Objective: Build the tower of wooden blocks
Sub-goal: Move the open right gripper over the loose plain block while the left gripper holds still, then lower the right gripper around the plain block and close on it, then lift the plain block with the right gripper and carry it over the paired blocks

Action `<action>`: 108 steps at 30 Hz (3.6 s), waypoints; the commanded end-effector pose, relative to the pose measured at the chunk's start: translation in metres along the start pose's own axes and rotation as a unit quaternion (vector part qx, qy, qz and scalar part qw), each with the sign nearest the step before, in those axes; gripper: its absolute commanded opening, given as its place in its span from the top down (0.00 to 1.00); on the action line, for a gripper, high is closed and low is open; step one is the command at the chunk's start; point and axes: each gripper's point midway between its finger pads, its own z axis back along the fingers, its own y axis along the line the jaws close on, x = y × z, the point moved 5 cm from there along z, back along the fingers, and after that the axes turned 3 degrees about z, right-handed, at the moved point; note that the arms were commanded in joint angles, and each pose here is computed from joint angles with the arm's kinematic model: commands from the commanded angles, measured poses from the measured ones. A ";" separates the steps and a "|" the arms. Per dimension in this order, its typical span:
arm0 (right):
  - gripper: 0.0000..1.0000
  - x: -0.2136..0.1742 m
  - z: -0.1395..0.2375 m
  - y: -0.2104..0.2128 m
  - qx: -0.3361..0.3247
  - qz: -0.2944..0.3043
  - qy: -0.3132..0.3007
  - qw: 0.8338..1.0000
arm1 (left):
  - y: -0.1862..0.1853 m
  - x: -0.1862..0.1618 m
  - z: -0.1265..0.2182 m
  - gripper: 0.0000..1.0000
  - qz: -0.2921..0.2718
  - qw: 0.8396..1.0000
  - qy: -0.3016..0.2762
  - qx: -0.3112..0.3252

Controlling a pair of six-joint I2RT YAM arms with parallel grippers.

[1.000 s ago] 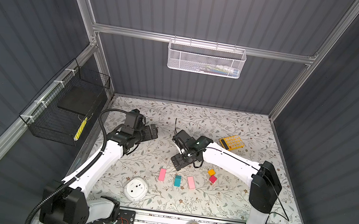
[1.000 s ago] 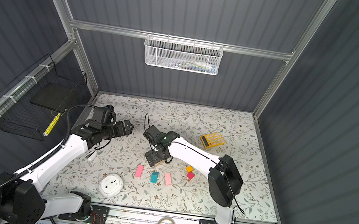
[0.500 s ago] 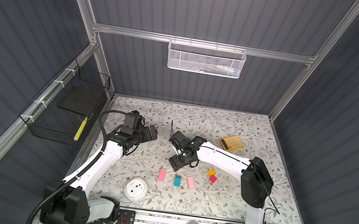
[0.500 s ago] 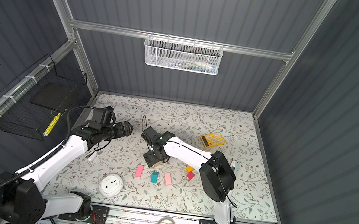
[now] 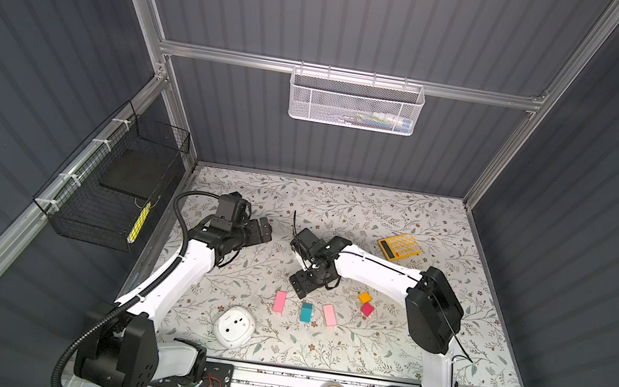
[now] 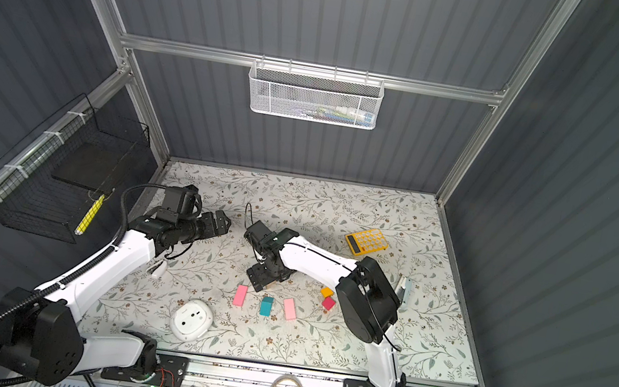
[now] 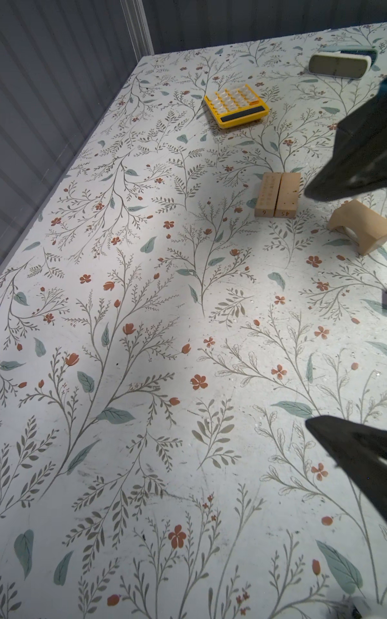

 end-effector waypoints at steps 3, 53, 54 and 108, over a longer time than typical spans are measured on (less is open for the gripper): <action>0.09 0.005 -0.003 -0.006 0.010 -0.004 -0.001 1.000 | 0.003 -0.001 -0.002 0.00 -0.006 1.000 0.006 0.000; 0.22 -0.002 -0.030 -0.017 0.008 -0.026 0.035 0.999 | 0.010 0.001 -0.004 0.00 -0.004 1.000 0.000 0.024; 0.23 -0.002 -0.030 -0.017 0.007 -0.026 0.035 0.999 | 0.010 0.001 -0.004 0.00 -0.004 1.000 0.000 0.025; 0.59 0.012 0.041 -0.103 -0.077 -0.258 -0.062 0.961 | 0.010 0.001 0.003 0.01 -0.014 1.000 0.002 0.023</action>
